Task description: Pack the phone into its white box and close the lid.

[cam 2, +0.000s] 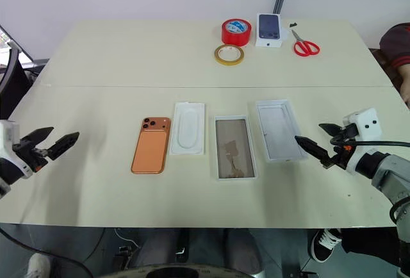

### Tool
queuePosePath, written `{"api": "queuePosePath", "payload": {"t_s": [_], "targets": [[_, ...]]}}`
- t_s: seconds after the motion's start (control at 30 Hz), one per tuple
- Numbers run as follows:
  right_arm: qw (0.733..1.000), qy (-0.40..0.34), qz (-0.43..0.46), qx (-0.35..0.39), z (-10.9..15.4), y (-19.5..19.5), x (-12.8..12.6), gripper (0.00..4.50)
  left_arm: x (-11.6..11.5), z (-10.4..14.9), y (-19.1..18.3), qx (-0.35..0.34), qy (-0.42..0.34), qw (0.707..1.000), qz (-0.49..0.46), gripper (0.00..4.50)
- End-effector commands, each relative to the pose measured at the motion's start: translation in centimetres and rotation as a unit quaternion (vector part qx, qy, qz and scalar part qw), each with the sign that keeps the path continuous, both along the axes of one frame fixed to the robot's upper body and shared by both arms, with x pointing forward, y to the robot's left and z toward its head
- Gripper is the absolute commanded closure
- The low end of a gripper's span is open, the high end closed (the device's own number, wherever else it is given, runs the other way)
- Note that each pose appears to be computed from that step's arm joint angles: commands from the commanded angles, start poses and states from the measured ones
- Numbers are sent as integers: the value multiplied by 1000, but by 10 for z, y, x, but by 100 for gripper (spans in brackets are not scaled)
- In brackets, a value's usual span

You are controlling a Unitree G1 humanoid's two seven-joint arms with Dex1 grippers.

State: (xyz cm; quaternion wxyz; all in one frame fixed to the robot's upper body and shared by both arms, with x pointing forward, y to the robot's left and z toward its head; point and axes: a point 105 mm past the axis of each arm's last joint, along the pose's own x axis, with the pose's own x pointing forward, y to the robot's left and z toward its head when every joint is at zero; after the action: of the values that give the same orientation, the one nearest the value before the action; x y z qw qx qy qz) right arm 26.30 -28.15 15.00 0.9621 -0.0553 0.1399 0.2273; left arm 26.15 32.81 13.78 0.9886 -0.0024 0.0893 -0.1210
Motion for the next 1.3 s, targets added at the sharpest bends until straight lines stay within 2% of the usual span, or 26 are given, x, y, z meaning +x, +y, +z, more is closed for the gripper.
{"api": "queuePosePath", "payload": {"t_s": [0.03,0.3,0.57,0.73,0.83,0.97,1.03,1.13,1.3], "targets": [[1000,-29,8,-5,17,3,0,7,1,14,-6,11,-24,1000,-8,0],[998,-52,41,-8,29,21,11,7,5,21,-29,-3,-34,999,-30,0],[991,-82,103,-8,40,63,26,7,25,23,-112,-68,-42,988,-129,0],[989,-87,123,-8,39,77,30,7,32,28,-143,-116,-37,980,-159,0],[987,-93,133,-10,40,83,30,7,44,28,-161,-141,-21,978,-153,0],[985,-99,139,-11,42,86,27,7,64,10,-179,-128,59,985,-103,0],[985,-99,139,-12,41,87,25,7,67,5,-185,-144,90,981,-93,0],[985,-95,142,-16,39,87,21,7,68,10,-198,-199,111,968,-104,0],[984,-93,150,-20,39,88,20,7,64,8,-210,-205,153,960,-113,0]]}}
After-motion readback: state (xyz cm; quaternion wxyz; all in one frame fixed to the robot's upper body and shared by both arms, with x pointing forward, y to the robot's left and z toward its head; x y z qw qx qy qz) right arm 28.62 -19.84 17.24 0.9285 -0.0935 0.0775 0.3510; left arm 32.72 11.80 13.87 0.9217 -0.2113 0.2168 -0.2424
